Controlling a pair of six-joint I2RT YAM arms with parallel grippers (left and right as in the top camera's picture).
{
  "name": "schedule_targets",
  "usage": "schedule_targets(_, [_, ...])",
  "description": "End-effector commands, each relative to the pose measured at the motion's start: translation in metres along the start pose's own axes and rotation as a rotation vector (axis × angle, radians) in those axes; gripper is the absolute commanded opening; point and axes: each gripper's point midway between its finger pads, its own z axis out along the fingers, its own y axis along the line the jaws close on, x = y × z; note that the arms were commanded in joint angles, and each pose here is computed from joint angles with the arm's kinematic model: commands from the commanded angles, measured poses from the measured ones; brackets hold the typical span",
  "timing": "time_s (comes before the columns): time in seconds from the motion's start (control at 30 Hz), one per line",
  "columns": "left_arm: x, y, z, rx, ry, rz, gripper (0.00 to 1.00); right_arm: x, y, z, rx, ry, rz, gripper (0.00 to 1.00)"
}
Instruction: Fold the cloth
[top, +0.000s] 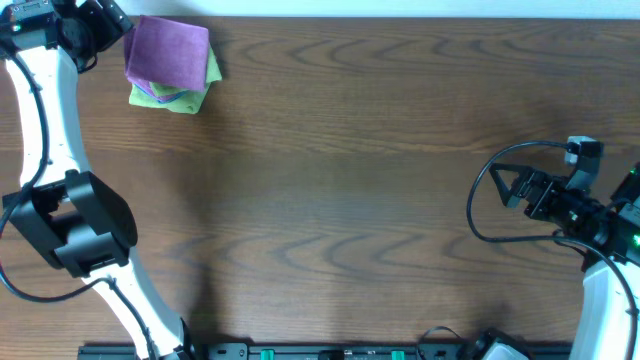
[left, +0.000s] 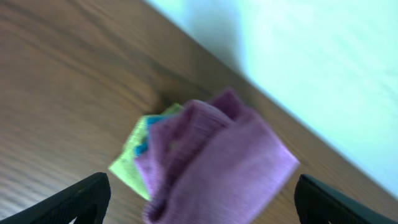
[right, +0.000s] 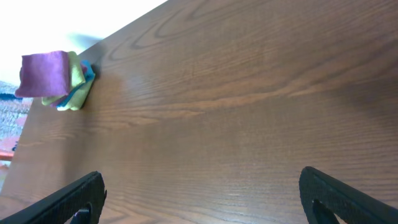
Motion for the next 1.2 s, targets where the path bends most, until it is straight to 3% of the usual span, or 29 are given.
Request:
schedule_targets(0.0, [-0.001,-0.035,-0.023,0.174,0.024,0.028,0.96,0.000,0.003,-0.002,-0.013,-0.009,0.009,0.99])
schedule_targets(0.2, [0.017,-0.046,-0.026,0.223,0.103,0.027,0.96,0.000,0.003,-0.002,-0.014,-0.009,0.009,0.99])
schedule_targets(0.33, [0.028,-0.053,-0.029,0.207,0.119,0.122,0.96,0.000,0.003,-0.002,-0.014,-0.009,0.009,0.99])
schedule_targets(0.5, [0.036,-0.062,0.002,0.133,0.092,0.188,1.00,0.000,0.003,-0.002,-0.014,-0.009,0.009,0.99])
schedule_targets(0.53, [0.039,-0.066,0.011,0.138,0.097,0.195,0.95,0.000,0.003,-0.002,-0.014,-0.009,0.009,0.99])
schedule_targets(0.63, [0.055,-0.066,0.052,0.132,0.127,0.188,0.63,0.000,0.003,-0.002,-0.014,-0.009,0.009,0.99])
schedule_targets(0.73, [0.062,-0.057,0.085,0.105,0.128,0.148,0.38,0.000,0.003,-0.002,-0.014,-0.009,0.009,0.99])
schedule_targets(0.83, [0.061,-0.047,0.113,0.079,0.101,0.103,0.22,0.000,0.003,-0.002,-0.014,-0.009,0.009,0.99])
schedule_targets(1.17, [0.055,-0.015,0.157,-0.037,0.011,0.059,0.20,0.000,0.003,-0.002,-0.014,-0.009,0.009,0.99])
